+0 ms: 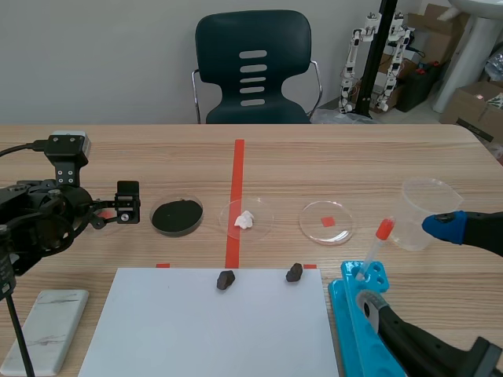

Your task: Return to the home posture

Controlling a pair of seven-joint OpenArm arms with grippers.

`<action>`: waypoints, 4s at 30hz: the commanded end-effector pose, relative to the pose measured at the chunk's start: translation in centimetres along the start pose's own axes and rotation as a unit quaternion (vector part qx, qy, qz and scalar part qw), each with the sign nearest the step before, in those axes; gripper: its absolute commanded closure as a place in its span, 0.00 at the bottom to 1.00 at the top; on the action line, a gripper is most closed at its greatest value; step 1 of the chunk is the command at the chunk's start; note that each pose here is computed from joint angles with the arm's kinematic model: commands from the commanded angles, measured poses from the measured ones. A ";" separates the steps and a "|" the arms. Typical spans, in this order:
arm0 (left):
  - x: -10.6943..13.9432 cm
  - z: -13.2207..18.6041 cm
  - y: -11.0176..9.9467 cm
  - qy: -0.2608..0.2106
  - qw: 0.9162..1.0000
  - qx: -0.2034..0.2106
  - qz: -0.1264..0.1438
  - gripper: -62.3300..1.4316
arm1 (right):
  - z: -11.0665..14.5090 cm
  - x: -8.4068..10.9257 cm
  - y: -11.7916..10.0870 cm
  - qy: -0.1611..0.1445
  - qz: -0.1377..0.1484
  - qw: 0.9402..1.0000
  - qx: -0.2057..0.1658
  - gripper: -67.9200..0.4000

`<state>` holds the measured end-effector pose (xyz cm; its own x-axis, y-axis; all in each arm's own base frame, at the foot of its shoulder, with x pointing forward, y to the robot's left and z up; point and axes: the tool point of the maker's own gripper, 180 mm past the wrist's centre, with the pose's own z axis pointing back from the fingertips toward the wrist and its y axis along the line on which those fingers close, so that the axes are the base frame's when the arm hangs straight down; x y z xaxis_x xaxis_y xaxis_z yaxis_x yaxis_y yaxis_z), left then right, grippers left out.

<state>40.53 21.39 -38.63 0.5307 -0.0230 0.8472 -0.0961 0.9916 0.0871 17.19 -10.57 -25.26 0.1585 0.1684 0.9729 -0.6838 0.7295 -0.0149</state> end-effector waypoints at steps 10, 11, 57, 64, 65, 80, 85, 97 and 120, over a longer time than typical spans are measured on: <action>2.0 0.3 0.6 -0.030 0.998 -0.005 -0.046 0.00 | -0.3 1.1 -0.1 -0.021 0.001 1.000 0.000 0.00; 2.3 0.6 0.3 -0.035 0.998 -0.017 -0.051 0.00 | -0.3 1.1 -0.1 -0.021 0.001 1.000 0.000 0.00; -1.6 28.7 -7.4 -0.191 0.919 -0.325 -0.117 0.00 | -0.3 1.1 -0.1 -0.021 0.001 1.000 0.000 0.00; -1.7 28.7 -7.4 -0.190 0.919 -0.324 -0.118 0.00 | -0.3 1.1 -0.1 -0.021 0.001 1.000 0.000 0.00; -1.7 28.7 -7.4 -0.190 0.919 -0.324 -0.118 0.00 | -0.3 1.1 -0.1 -0.021 0.001 1.000 0.000 0.00; -1.6 28.6 -7.4 -0.190 0.919 -0.324 -0.117 0.00 | -0.3 1.1 -0.1 -0.021 0.001 1.000 0.000 0.00; -1.6 28.6 -7.4 -0.190 0.919 -0.324 -0.117 0.00 | -0.3 1.1 -0.1 -0.021 0.001 1.000 0.000 0.00; -1.6 28.6 -7.4 -0.190 0.919 -0.324 -0.117 0.00 | -0.3 1.1 -0.1 -0.021 0.001 1.000 0.000 0.00; -1.6 28.6 -7.4 -0.190 0.919 -0.324 -0.117 0.00 | -0.3 1.1 -0.1 -0.021 0.001 1.000 0.000 0.00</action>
<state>16.05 10.57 -26.09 0.1425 -0.1848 0.9724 0.5794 0.8121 0.0694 17.19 -10.57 -25.26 0.1585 0.1684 0.9729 -0.6838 0.7295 -0.0149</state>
